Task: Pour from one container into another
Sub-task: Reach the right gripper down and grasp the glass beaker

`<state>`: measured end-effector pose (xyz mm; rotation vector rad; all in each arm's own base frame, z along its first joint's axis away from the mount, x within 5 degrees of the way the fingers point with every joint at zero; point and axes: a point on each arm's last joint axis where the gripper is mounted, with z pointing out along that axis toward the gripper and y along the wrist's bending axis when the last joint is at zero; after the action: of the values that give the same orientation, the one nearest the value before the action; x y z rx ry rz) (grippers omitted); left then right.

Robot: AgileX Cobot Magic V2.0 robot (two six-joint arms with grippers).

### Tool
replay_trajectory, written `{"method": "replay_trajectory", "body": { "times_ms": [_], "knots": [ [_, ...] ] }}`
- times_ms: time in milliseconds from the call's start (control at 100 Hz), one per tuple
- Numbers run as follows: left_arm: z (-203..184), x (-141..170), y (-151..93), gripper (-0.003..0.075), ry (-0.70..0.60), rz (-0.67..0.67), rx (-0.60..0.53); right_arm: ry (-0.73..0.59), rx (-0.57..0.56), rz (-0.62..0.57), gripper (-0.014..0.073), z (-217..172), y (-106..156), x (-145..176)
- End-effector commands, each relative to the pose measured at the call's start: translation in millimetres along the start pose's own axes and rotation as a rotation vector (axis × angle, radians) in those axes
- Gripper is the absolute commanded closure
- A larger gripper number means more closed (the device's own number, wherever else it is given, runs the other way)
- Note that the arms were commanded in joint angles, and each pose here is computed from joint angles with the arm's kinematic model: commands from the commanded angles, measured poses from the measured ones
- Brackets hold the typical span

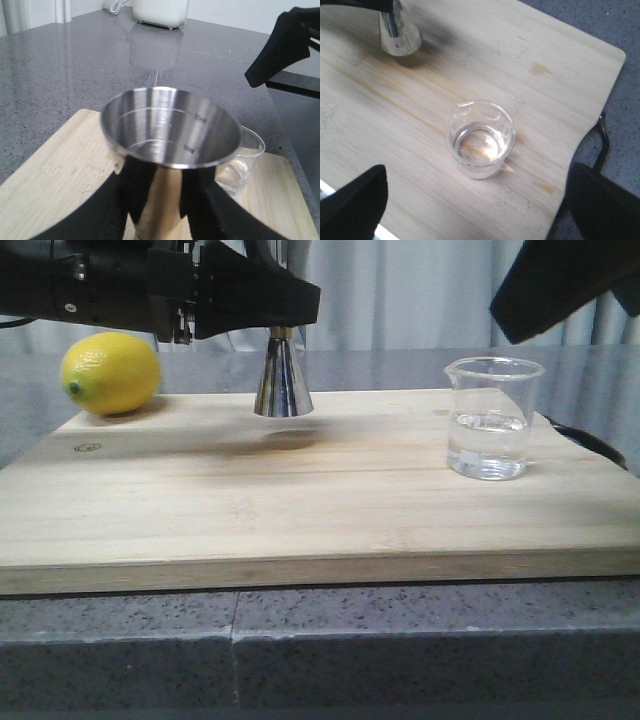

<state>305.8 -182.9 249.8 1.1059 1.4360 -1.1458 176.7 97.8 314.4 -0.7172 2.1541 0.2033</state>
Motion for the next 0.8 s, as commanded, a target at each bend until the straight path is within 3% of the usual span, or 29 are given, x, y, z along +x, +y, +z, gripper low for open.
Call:
{"method": "replay_trajectory", "body": {
  "times_ms": [0, 160, 310, 790],
  "knots": [
    [-1.2, -30.8, -10.4, 0.0489, -0.147, 0.023, 0.058, -0.219, 0.025, 0.005, -0.004, -7.0, 0.6, -0.8],
    [-1.2, -30.8, -10.4, 0.0489, -0.147, 0.023, 0.058, -0.379, 0.039, 0.098, -0.004, 8.3, 3.8, 30.0],
    [-1.2, -30.8, -10.4, 0.0489, -0.147, 0.023, 0.058, -0.414, 0.018, 0.109, -0.004, 26.7, 13.9, 51.6],
    [-1.2, -30.8, -10.4, 0.0489, -0.147, 0.023, 0.058, -0.454, 0.04, 0.084, -0.0039, 68.7, 17.5, 52.6]
  ]
}}
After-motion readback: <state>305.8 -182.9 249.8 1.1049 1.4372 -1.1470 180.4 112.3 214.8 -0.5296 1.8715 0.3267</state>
